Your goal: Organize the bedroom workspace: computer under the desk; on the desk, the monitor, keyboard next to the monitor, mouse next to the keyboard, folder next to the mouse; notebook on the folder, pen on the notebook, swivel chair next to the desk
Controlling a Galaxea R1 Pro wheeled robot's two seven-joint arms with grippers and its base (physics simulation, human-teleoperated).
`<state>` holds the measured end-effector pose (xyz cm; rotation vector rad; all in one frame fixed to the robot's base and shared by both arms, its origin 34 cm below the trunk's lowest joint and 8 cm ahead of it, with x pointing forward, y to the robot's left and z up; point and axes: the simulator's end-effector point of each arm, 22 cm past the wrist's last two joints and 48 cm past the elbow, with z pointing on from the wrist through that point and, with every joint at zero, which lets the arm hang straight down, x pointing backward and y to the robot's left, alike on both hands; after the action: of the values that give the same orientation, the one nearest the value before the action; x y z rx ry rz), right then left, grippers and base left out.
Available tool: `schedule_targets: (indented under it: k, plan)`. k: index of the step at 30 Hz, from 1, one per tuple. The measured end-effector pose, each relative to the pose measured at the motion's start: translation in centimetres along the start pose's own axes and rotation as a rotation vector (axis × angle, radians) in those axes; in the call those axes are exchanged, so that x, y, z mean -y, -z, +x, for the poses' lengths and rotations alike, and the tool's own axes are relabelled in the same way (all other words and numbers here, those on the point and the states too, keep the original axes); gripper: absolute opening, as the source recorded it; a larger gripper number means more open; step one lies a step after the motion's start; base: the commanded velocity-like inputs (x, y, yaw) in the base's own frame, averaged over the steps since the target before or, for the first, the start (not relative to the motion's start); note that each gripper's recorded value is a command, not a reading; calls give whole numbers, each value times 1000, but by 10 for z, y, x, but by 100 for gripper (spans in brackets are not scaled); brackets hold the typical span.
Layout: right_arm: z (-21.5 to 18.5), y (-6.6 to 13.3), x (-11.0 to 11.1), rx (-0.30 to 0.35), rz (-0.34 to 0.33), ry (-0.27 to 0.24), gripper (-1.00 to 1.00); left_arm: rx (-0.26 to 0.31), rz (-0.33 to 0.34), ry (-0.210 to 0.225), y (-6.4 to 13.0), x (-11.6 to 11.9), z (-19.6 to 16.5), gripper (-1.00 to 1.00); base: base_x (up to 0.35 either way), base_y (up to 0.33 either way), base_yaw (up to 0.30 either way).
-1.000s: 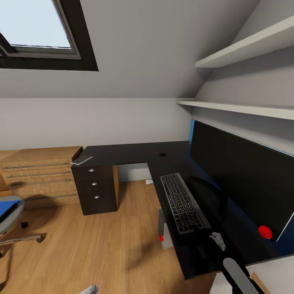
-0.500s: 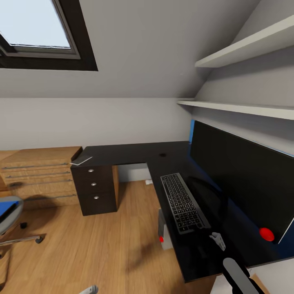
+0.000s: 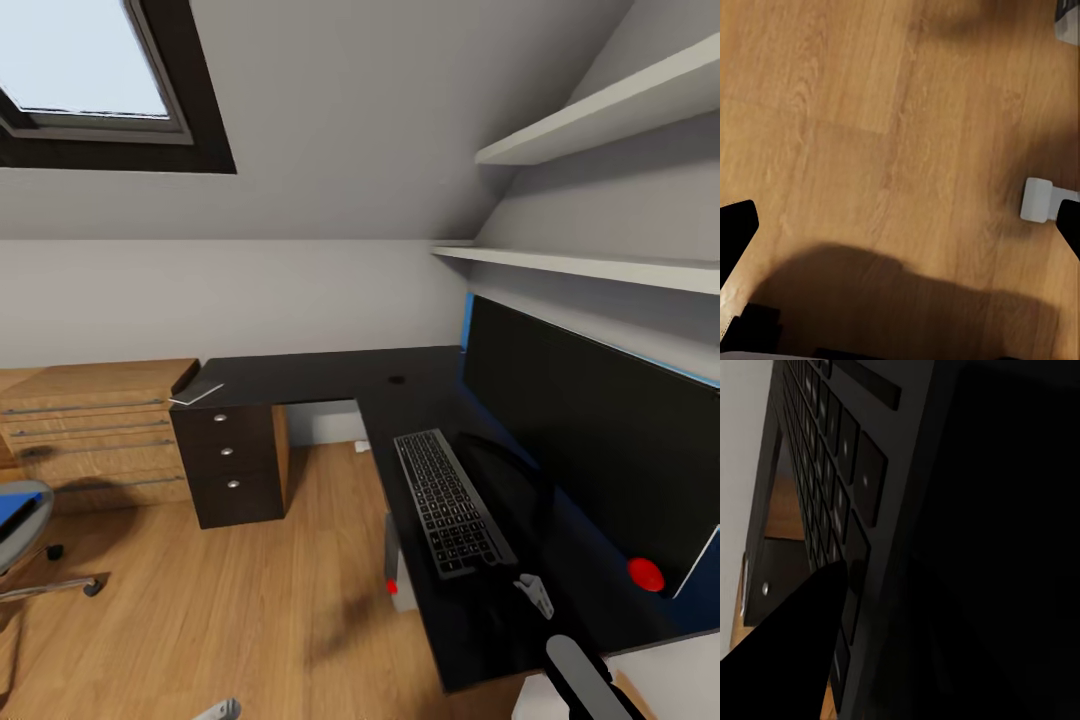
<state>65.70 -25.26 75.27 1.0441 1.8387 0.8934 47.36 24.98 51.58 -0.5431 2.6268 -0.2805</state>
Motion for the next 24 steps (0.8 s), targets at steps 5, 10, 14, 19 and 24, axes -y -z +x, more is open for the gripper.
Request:
schedule_targets:
  k: [5, 10, 14, 19, 24]
  plan:
    - [0, 0, 1, 0, 3, -1, -100, 0, 0, 0, 0, 0, 0, 100, -11, -42, 0]
    - [0, 0, 1, 0, 2, 0, -100, 0, 0, 0, 0, 0, 0, 100, -2, -6, 0]
    - [0, 0, 1, 0, 1, 0, -100, -1, 0, 0, 0, 0, 0, 100, 0, -1, 0]
    - [0, 0, 1, -2, 1, 0, -100, 0, -1, 2, 0, 0, 0, 100, 47, 0, 0]
    - [1, 0, 1, -2, 2, 0, -100, -1, -1, 2, 0, 0, 0, 100, 28, 0, 0]
